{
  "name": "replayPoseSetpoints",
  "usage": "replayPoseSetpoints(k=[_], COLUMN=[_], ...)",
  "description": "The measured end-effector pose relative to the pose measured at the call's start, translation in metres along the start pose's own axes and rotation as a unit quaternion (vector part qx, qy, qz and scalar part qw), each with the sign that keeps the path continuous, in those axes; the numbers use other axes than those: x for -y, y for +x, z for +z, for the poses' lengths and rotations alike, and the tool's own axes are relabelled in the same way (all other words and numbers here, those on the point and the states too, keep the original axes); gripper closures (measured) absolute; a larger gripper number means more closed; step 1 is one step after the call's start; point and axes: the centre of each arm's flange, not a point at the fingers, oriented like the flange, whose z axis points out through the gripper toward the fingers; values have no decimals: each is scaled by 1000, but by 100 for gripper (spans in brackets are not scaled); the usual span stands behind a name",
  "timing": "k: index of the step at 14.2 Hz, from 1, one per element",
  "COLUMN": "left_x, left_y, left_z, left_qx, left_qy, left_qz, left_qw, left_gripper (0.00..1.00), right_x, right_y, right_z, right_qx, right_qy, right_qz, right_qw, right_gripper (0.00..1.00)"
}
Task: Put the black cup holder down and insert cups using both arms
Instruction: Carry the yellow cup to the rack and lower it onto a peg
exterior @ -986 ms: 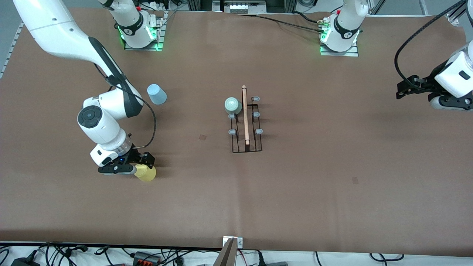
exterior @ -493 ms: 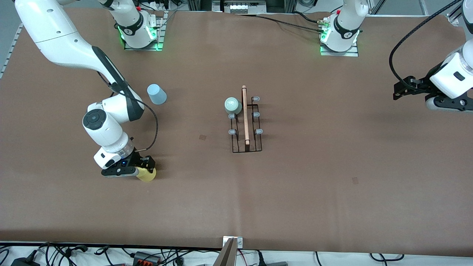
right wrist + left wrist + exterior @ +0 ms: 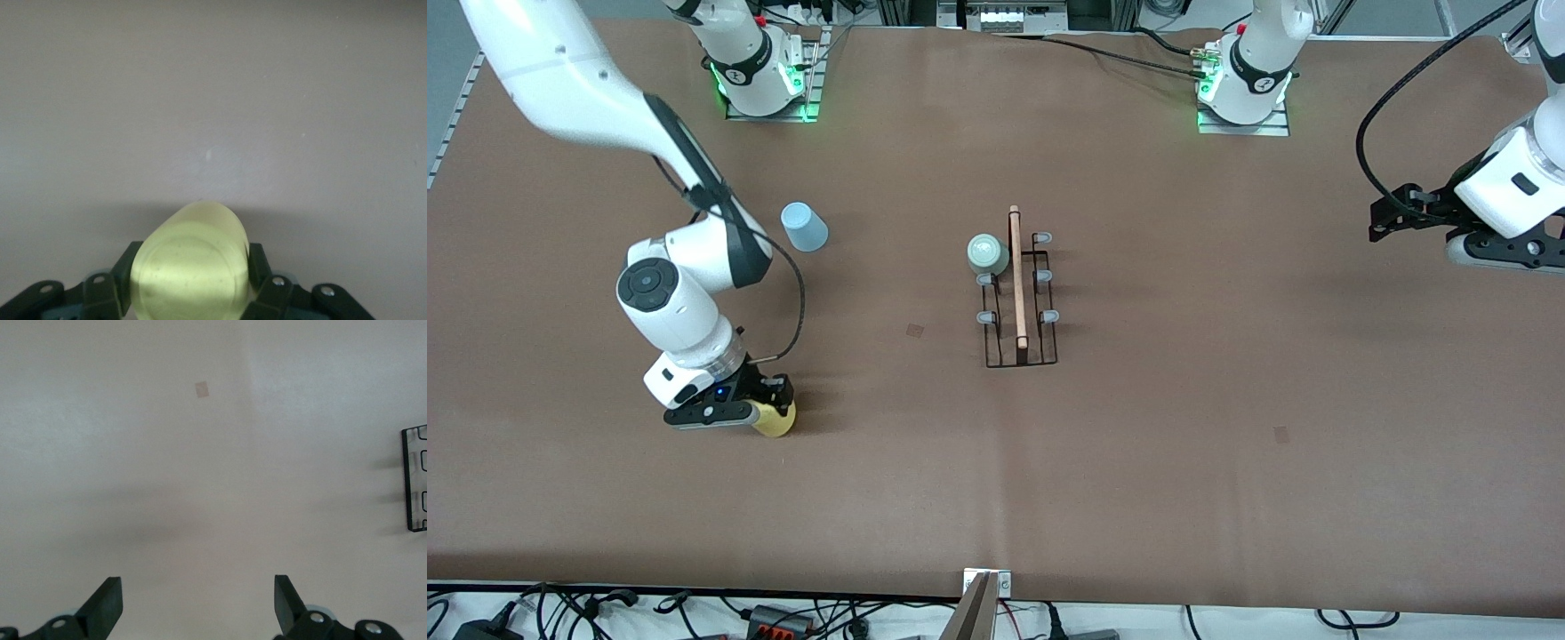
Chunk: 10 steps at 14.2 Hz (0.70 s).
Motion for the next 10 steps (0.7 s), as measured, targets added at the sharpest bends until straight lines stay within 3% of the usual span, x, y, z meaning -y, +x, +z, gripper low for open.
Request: replayPoseSetpoints(k=[1,4,7,10], left_x=[0,0,0,1], left_y=[0,1,2,3], left_z=[-1,-2,-2,1], left_qx=[-2,-6,-7,-5], left_qy=[0,0,1,0], left_qz=[0,0,0,0], left_qw=[1000,1000,1000,1000], left_gripper=[0,0,0,0], right_x=[24,122,217,266], right_y=[-2,-26,-64,-87], right_z=[-27,-96,-125,-142], right_qx=[13,37,41,41], right_qy=[3,55,79,94], right_qz=[21,92,132,139], right_qw=[1000,994,987,985], right_gripper=[32,32,32,32])
